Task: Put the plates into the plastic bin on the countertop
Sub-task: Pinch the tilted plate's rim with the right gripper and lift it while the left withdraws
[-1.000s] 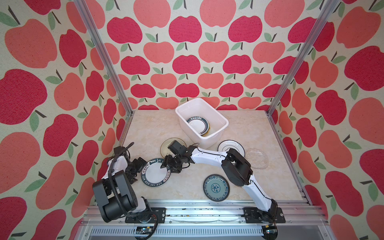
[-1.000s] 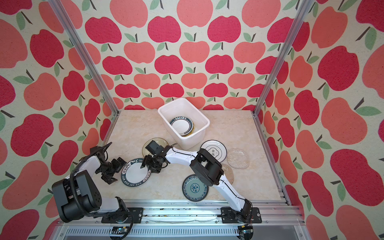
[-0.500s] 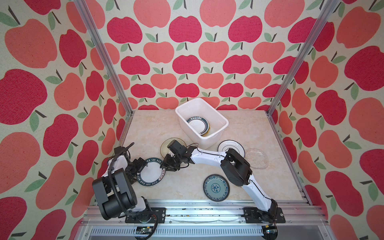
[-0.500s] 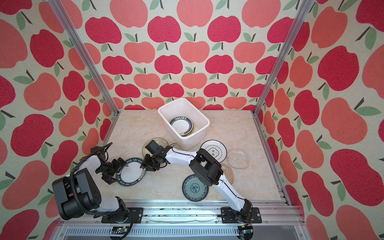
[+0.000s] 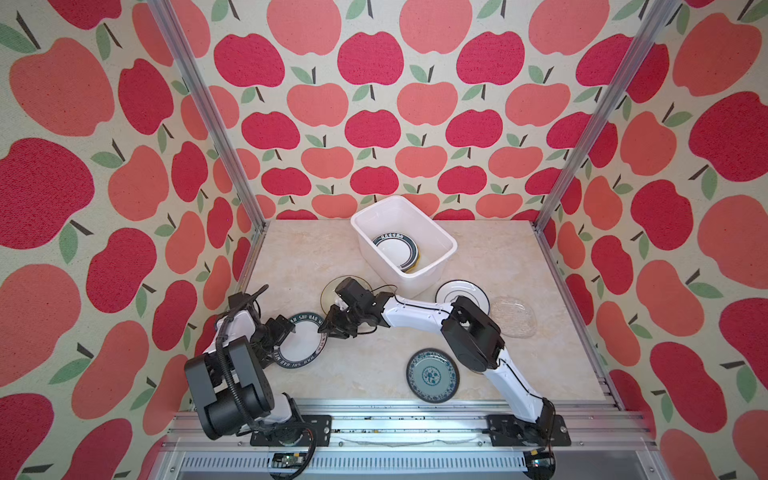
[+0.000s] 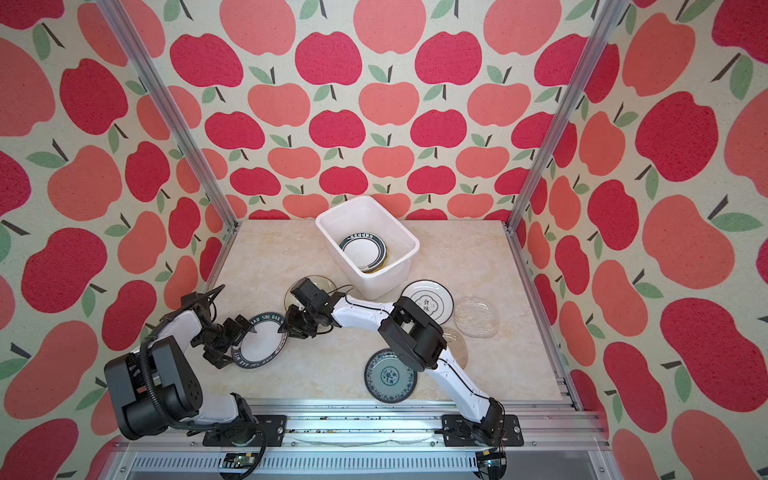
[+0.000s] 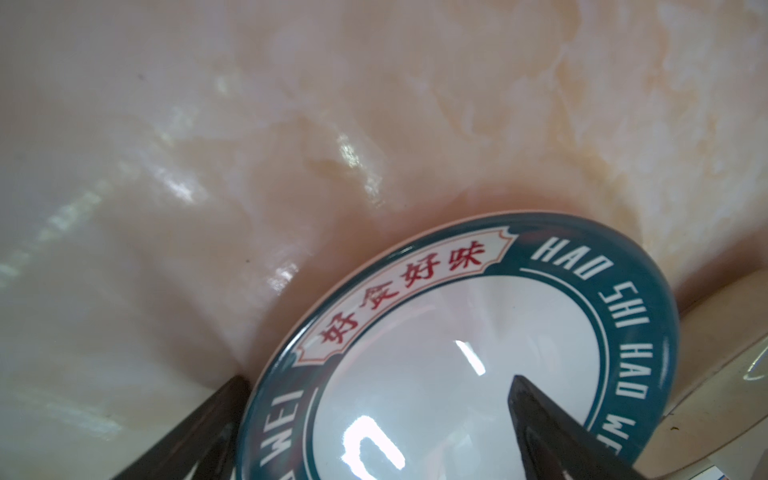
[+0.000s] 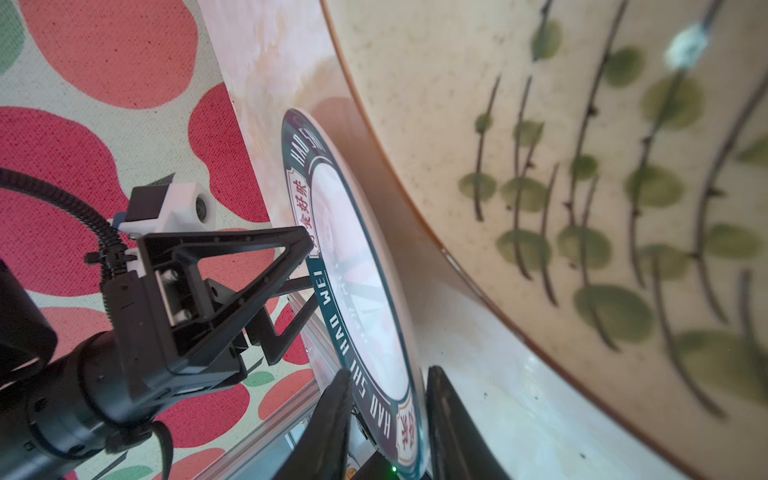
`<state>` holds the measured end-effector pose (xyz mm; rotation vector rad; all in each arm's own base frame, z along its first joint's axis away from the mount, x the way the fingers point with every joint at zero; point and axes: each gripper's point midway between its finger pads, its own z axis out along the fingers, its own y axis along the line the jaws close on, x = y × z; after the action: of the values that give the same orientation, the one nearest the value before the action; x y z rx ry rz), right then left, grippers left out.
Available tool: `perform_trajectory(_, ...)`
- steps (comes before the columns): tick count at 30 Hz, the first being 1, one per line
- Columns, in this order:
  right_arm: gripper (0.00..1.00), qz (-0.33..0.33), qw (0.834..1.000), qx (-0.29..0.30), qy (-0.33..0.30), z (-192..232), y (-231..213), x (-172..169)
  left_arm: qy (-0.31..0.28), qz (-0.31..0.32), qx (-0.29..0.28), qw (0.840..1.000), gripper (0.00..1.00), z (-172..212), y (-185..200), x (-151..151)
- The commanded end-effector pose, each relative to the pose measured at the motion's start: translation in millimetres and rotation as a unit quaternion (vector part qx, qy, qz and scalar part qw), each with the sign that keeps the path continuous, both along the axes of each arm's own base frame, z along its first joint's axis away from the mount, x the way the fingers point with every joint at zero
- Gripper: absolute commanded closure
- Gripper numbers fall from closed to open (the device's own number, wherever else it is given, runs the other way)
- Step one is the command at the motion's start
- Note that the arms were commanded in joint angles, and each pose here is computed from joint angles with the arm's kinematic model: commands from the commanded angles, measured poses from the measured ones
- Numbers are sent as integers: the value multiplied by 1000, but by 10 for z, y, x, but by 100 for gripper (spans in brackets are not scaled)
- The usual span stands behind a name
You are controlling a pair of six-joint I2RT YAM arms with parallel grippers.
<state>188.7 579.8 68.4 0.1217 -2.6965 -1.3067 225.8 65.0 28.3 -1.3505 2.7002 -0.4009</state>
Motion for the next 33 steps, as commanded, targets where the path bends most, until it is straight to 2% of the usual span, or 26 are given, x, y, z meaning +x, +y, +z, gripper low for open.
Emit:
perform_trajectory(1,69,23,999,23,-6,95,99,-72,-8,-20,-8,1000,1,-54,-49,45)
perform_trajectory(21,96,25,1000,15,1,56,106,-98,-27,-27,-1,999,1,57,-73,111)
perform_trajectory(23,100,25,1000,13,0,57,103,-95,-38,-25,0,999,1,125,-86,156)
perform_trajectory(27,100,28,1000,10,-12,124,77,-94,-73,-10,8,997,1,332,-93,273)
perform_trajectory(33,100,22,999,7,-38,297,10,-53,-158,26,16,987,1,825,-92,434)
